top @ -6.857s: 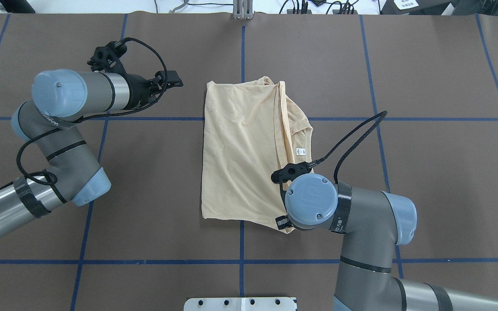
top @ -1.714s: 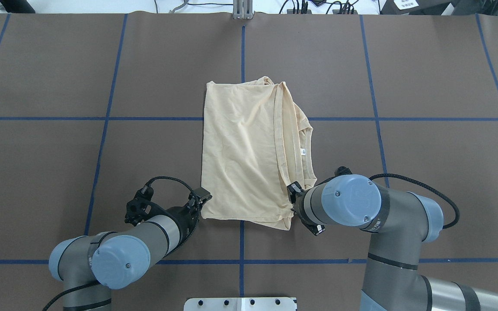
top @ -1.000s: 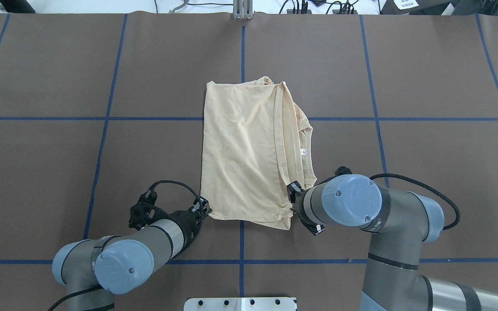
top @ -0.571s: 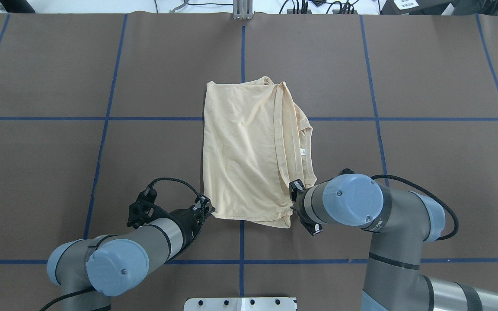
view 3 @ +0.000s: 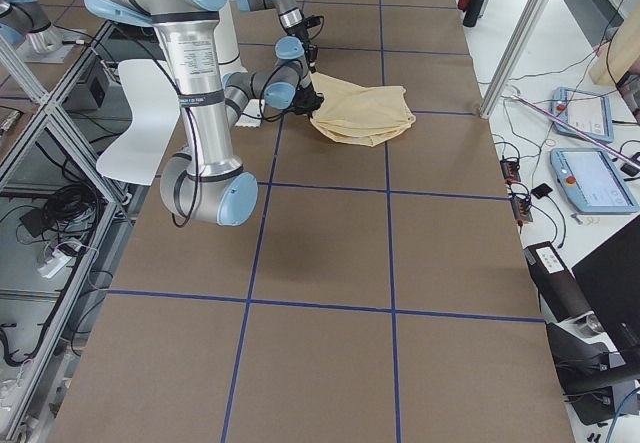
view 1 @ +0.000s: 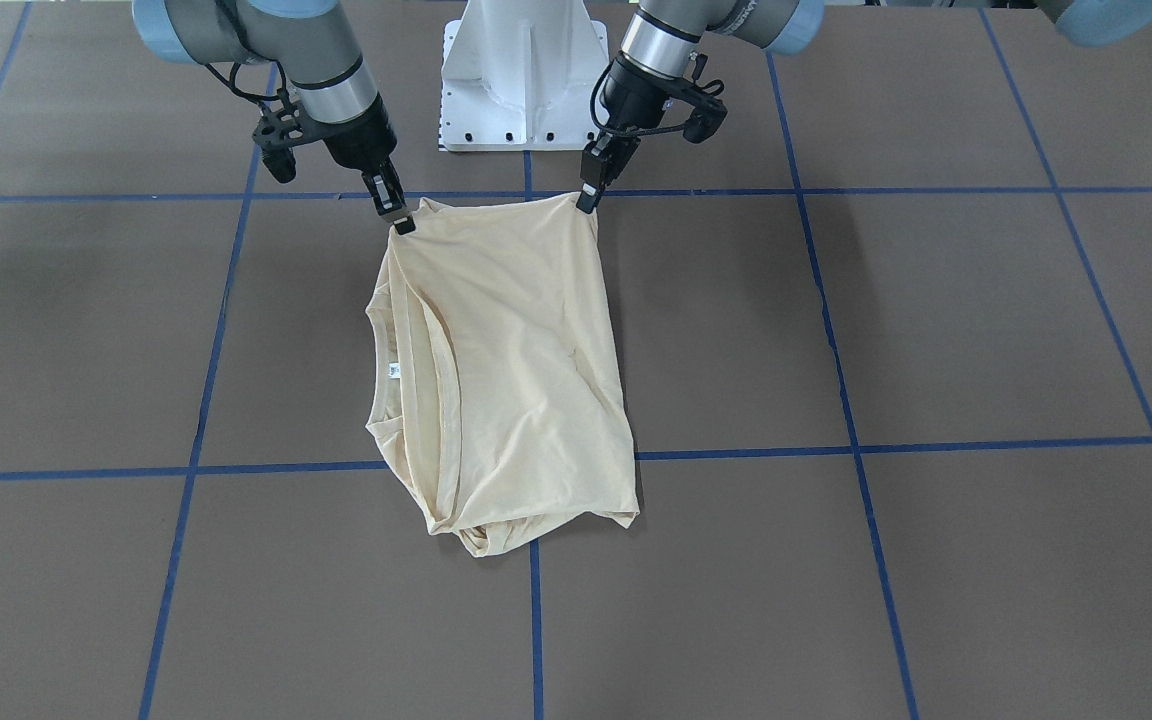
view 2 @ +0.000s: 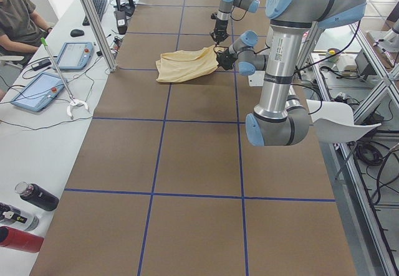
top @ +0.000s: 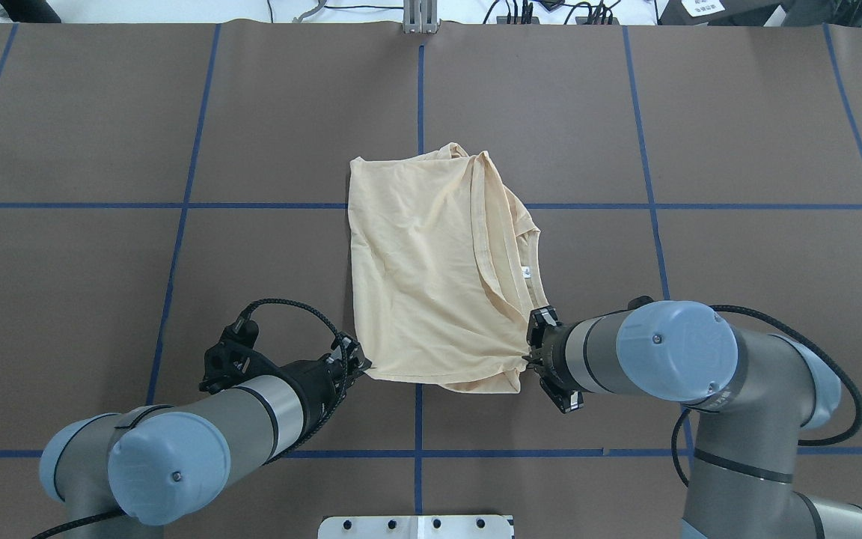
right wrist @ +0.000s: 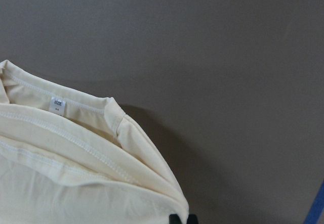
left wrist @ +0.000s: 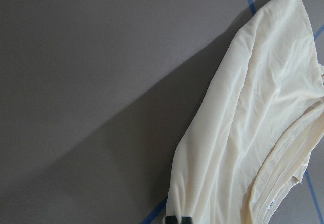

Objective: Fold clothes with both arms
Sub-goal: 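Lift the near edge with both grippers and fold it away from the robot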

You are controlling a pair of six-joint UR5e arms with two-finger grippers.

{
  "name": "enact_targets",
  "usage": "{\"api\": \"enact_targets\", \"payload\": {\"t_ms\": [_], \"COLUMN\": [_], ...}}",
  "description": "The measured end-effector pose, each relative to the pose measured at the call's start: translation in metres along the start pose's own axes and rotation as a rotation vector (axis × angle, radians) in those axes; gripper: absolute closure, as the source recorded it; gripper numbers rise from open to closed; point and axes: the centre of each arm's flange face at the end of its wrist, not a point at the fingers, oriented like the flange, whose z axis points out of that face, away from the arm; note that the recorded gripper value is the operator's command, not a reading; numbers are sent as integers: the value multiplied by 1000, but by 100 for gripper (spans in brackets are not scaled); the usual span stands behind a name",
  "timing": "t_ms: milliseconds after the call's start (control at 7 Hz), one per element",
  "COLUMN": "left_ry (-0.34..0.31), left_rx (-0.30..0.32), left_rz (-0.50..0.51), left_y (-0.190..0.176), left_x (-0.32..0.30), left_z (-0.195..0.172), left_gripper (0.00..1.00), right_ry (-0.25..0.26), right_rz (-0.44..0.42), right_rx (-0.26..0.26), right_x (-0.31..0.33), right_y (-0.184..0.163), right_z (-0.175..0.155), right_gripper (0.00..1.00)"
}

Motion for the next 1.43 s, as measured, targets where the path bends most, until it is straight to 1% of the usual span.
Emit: {"api": "enact_targets", "payload": {"t_ms": [286, 429, 571, 714, 1000, 1143, 1429], "left_ry": [13, 32, 48, 55, 66, 72, 80], "left_rx": [-12, 1, 37, 75, 152, 183, 226], "left_rz": [-15, -20, -9, 14, 53, 67, 93], "left_y": [1, -8, -31, -58, -97, -111, -129], "left_x": [7, 19, 37, 57, 95, 114, 148], "left_z": [-9, -11, -5, 5, 33, 44, 65], "left_gripper": [100, 100, 100, 100, 100, 100, 100], "right_ry": [-13, -30, -43, -37, -20, -10, -2], "right_rz": [30, 48, 76, 104, 116, 116, 122], "right_rx": [-18, -11, 6, 12, 28, 40, 60], "right_x": [2, -11, -40, -82, -154, -180, -220], "right_y": [-4, -11, -22, -29, -47, -54, -47], "right_z": [-19, -22, -17, -7, 4, 12, 29], "right_gripper": [100, 100, 100, 100, 100, 100, 100]}}
